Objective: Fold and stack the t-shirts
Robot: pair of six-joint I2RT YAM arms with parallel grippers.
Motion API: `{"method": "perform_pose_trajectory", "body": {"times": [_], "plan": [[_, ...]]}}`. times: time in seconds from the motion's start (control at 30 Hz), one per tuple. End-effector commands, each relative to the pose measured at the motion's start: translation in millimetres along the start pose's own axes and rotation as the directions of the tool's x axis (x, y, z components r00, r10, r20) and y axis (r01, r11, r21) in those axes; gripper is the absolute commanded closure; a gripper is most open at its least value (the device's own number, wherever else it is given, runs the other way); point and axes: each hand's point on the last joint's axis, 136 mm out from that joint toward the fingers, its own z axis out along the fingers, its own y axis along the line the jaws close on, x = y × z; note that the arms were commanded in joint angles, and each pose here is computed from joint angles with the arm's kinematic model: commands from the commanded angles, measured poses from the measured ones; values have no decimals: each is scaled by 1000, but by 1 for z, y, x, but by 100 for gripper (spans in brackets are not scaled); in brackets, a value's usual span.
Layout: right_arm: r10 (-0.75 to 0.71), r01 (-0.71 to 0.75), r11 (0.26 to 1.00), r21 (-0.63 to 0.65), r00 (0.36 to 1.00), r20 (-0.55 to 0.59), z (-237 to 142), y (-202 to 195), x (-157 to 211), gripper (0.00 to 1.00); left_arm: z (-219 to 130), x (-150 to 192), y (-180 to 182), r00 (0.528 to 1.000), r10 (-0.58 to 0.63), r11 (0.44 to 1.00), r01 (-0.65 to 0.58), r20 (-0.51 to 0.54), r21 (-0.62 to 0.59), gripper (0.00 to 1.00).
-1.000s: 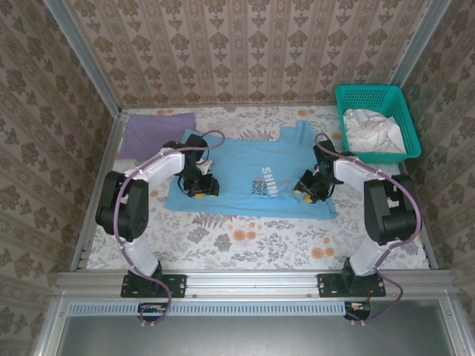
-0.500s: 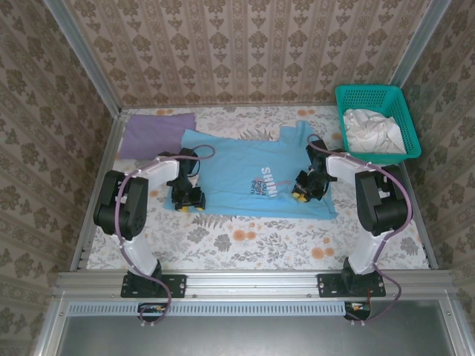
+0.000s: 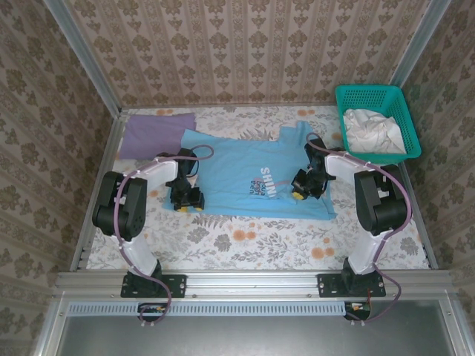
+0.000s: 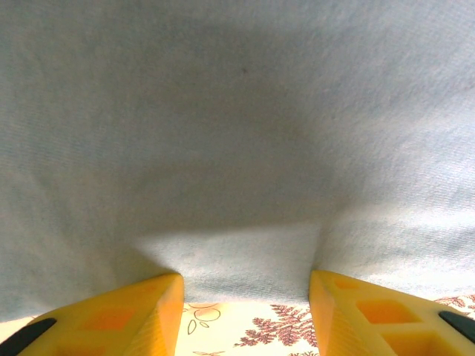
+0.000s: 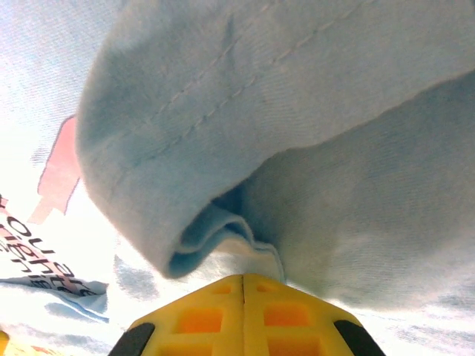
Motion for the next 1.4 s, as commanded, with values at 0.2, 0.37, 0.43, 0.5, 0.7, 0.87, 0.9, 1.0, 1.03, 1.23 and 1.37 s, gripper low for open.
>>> {"method": "perform_pose_trajectory", "body": {"times": [0.2, 0.37, 0.43, 0.5, 0.7, 0.87, 0.9, 1.0, 1.03, 1.23, 1.37], "plan": [[28, -26, 997, -72, 999, 24, -27, 30, -5, 91, -3, 5, 11, 1000, -10, 999, 11, 7, -42, 49], [28, -28, 999, -41, 1000, 5, -23, 7, 15, 72, -3, 3, 9, 1000, -5, 999, 6, 16, -41, 48], [37, -37, 999, -36, 999, -12, -18, 0, 22, 71, -3, 2, 9, 1000, -2, 999, 3, 16, -41, 48], [45, -46, 999, -24, 999, -20, -13, -6, 26, 69, -3, 2, 8, 1000, 1, 999, 0, 13, -42, 48], [38, -38, 999, 13, 999, -24, -3, -12, 30, 68, -3, 0, 5, 1000, 14, 999, -14, 11, -42, 48], [42, -41, 998, 39, 999, -28, 5, -17, 29, 70, -3, 1, 3, 1000, 21, 999, -21, 9, -43, 48], [44, -42, 998, 45, 999, -25, 6, -18, 28, 71, -2, 1, 3, 1000, 23, 999, -22, 7, -42, 48], [41, -39, 998, 56, 999, -20, 9, -19, 25, 73, -2, 2, 3, 1000, 23, 999, -22, 6, -42, 48], [38, -37, 998, 57, 999, -16, 9, -18, 23, 74, -2, 2, 2, 1000, 25, 999, -25, 4, -43, 48], [38, -37, 998, 43, 999, -17, 13, -13, 19, 83, -1, 3, 2, 1000, 28, 999, -28, 2, -46, 47], [44, -44, 999, 27, 999, -16, 14, -9, 17, 85, -2, 3, 1, 1000, 30, 998, -30, 4, -48, 47]]}}
